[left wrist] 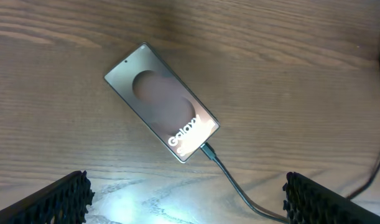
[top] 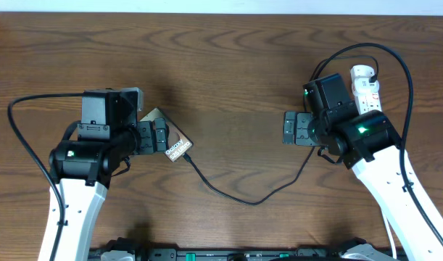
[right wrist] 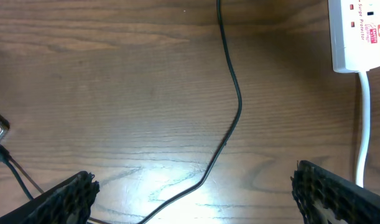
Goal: Plug charger to phone and switch on socket
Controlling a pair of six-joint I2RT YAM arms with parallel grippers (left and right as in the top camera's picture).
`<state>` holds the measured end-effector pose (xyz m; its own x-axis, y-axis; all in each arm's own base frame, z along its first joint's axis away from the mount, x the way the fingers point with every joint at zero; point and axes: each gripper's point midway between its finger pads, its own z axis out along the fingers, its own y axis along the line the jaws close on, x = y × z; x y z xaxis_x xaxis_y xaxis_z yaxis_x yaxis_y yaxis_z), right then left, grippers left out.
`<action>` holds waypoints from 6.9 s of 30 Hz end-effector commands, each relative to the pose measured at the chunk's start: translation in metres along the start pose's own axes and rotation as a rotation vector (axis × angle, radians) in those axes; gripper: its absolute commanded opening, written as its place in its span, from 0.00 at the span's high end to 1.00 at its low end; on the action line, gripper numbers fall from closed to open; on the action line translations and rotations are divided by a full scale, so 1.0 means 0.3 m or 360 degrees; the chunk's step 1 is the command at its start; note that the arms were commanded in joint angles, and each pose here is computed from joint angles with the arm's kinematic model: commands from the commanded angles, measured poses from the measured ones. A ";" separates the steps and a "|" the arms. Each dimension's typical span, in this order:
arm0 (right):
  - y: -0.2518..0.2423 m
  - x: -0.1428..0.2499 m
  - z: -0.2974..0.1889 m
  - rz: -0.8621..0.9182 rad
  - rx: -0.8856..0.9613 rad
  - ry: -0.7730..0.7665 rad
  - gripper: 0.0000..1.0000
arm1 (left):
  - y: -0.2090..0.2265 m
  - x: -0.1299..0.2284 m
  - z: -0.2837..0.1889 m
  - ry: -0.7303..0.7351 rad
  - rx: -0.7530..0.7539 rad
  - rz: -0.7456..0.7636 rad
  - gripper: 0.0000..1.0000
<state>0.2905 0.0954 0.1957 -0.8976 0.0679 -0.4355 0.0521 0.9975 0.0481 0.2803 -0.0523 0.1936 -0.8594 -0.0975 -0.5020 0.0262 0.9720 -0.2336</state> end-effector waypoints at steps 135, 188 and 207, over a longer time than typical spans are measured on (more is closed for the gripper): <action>-0.308 0.031 -0.078 0.0236 -0.0177 -0.1965 0.01 | 0.211 0.176 0.048 -0.1415 -0.0084 0.0087 0.02; -0.412 0.162 0.034 0.0162 0.0064 -0.1690 0.01 | 0.211 0.176 0.048 -0.1415 -0.0085 0.0088 0.02; -0.412 0.162 0.034 0.0163 0.0064 -0.1690 0.01 | 0.211 0.176 0.048 -0.1415 -0.0085 0.0088 0.02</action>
<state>0.2452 -0.0251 0.1589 -0.0498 0.1245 -0.9910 0.1436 0.9828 0.1163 0.2452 0.0031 0.1548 -0.0938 -0.1562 -0.9833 0.0086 0.9875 -0.1576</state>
